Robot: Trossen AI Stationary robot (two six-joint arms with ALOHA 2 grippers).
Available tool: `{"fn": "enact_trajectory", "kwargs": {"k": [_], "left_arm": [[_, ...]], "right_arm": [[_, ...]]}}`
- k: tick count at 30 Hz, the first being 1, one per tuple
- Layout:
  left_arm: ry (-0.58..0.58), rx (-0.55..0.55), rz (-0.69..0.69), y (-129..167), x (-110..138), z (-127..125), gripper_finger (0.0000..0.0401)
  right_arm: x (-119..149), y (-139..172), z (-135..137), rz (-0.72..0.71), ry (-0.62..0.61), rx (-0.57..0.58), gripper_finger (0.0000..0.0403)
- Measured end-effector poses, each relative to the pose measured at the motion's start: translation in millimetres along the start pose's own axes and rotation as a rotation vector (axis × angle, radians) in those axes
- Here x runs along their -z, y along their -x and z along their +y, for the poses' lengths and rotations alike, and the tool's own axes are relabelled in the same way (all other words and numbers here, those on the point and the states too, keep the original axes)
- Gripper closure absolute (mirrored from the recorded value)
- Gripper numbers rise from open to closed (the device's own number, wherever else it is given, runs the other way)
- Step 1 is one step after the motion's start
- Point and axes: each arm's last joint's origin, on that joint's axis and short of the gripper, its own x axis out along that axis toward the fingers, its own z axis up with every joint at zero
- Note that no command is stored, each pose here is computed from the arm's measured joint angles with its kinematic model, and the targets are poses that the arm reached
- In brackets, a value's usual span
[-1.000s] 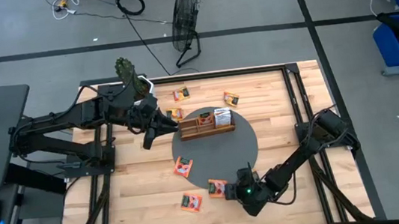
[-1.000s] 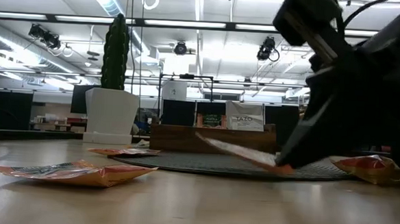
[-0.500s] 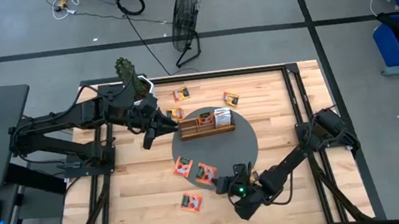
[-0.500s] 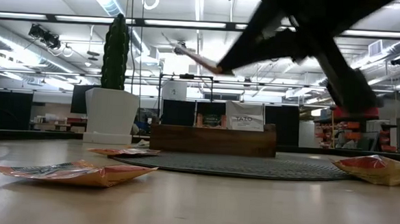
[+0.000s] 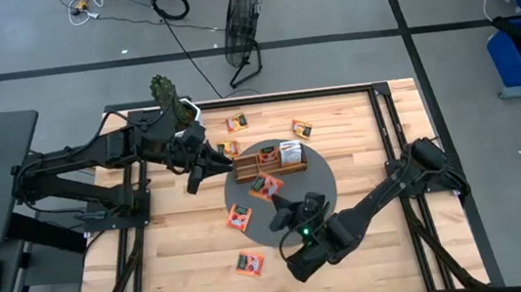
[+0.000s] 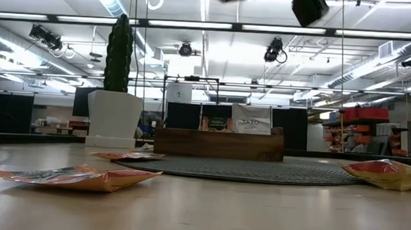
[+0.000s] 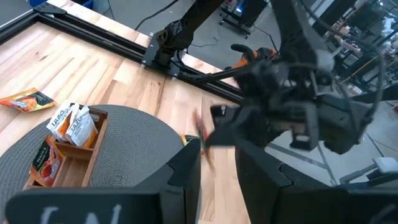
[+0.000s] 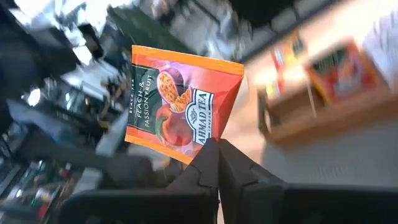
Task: Pick & Place Tea
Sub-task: Put the pink tea bag into the middle section of the wooden organizer
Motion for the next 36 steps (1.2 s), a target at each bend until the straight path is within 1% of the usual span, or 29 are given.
{"fn": "enact_trajectory", "kwargs": {"k": [4, 8, 12, 16, 18, 25, 32, 36], "left_arm": [[0.002, 0.000, -0.001, 0, 0, 0, 0.0298], [0.012, -0.001, -0.031, 0, -3, -1, 0.0298], [0.022, 0.005, -0.105, -5, -10, -2, 0.0298], [0.021, 0.007, -0.130, -12, -12, -1, 0.0298], [0.040, -0.007, -0.103, -18, -9, 2, 0.0298], [0.054, -0.015, -0.086, -31, -8, 6, 0.0298], [0.057, -0.029, -0.078, -34, -7, 10, 0.0298], [0.015, -0.026, -0.079, -34, -8, 10, 0.0304]], "right_arm": [[-16, -4, 17, -0.062, 0.039, 0.003, 0.0403], [-25, -12, 27, -0.124, 0.050, -0.006, 0.0403], [-34, -18, 40, -0.145, 0.074, 0.000, 0.0403], [-38, -24, 47, -0.153, 0.113, 0.008, 0.0403], [-40, -24, 50, -0.154, 0.132, 0.009, 0.0403], [-41, -27, 52, -0.149, 0.138, 0.015, 0.0403], [-41, -27, 54, -0.148, 0.110, 0.009, 0.0403], [-41, -28, 54, -0.150, 0.101, 0.009, 0.0403]]}}
